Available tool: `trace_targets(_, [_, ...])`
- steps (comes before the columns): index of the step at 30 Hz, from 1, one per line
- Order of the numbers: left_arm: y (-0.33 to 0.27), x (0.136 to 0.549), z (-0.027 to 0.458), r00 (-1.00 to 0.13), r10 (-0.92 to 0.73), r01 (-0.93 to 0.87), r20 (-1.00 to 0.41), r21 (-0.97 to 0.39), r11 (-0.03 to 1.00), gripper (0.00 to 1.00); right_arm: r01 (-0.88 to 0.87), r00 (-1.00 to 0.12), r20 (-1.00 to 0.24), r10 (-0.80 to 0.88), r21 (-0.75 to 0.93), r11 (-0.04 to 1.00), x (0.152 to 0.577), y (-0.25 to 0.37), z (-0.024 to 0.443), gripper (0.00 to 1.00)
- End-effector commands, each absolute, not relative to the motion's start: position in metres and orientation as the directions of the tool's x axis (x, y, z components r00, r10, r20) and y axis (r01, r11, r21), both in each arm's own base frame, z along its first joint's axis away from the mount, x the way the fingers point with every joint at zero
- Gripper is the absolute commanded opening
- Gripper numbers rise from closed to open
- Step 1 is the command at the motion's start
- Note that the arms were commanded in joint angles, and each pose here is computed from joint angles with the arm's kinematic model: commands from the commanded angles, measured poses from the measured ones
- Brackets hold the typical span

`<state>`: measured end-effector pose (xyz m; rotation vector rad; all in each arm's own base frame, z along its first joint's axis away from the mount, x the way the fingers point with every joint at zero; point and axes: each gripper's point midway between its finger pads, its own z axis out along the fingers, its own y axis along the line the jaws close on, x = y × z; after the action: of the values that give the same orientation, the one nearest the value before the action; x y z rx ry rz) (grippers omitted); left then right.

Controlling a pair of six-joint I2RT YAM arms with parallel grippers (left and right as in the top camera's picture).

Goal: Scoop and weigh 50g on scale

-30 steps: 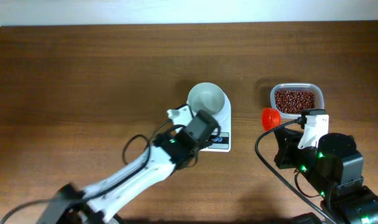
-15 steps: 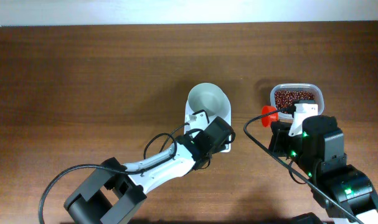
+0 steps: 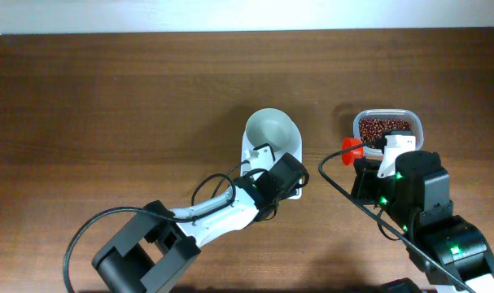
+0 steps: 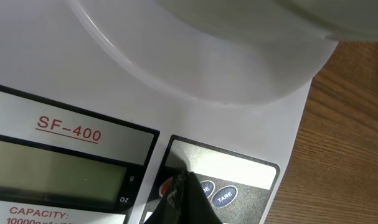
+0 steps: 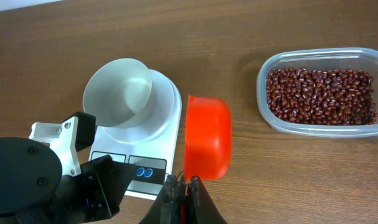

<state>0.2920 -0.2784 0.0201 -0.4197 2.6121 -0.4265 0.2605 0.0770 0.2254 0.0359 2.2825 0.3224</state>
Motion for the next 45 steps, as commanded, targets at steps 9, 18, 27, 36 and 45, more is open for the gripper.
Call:
trace_targets(9, [-0.267,0.259,0.011,-0.926,-0.281,-0.203,-0.251,-0.298,0.933,0.00,-0.066,-0.652,-0.745,0.143,0.243,0.968,0.262,0.074,0.234,0.04])
trace_targets(18, [-0.200,0.264,0.196,-0.664,0.171,0.339,-0.728,-0.089,0.937,0.47,-0.068,-0.555,-0.814,0.169,0.247,0.967,0.280,0.073,0.258,0.04])
trace_targets(27, [-0.147,0.264,0.198,-0.636,0.363,0.416,-0.681,0.093,0.904,0.99,-0.091,-0.628,-0.742,0.232,0.367,0.926,0.286,0.095,0.244,0.04])
trace_targets(36, [-0.133,0.269,0.230,-0.514,0.517,0.620,-0.684,0.121,0.775,0.99,-0.124,-0.682,-0.699,0.213,0.398,0.909,0.276,0.105,0.236,0.04])
trace_targets(45, [-0.135,0.253,0.221,-0.512,0.551,0.701,-0.659,0.050,0.712,0.99,-0.123,-0.683,-0.699,0.213,0.397,0.909,0.274,0.105,0.236,0.04])
